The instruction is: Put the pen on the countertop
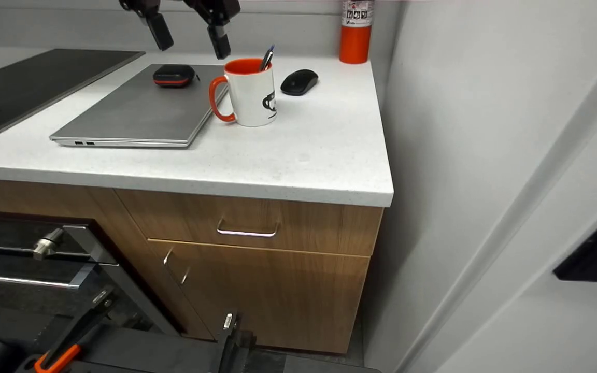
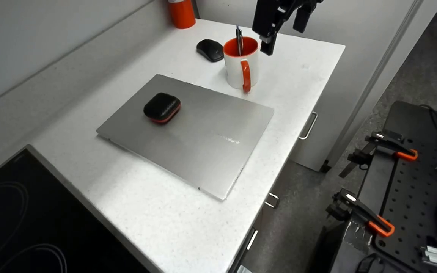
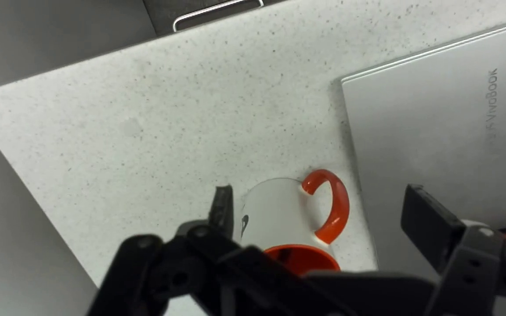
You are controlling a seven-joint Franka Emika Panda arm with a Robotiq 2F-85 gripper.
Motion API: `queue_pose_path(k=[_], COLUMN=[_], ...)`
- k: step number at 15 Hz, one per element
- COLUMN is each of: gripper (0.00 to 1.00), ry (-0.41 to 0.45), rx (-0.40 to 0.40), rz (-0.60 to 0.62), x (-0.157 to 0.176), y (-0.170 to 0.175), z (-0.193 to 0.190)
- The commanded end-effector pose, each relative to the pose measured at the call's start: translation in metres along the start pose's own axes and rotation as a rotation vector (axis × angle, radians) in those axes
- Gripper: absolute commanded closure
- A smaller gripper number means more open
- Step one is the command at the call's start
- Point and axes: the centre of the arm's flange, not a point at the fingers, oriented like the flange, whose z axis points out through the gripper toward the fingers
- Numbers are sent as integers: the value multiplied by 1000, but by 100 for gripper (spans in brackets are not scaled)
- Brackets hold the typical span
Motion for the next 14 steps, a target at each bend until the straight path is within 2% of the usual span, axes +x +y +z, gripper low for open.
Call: queue_pose_path(k=[1, 4, 9, 14], gripper=[0, 0, 0, 0], ry=[2, 10, 47, 158], rx=[0, -9, 44, 31], rz=[-6, 6, 138, 306], x=[-1, 6, 54, 94], y=[-3, -6, -10, -1], z=[-1, 2, 21, 36])
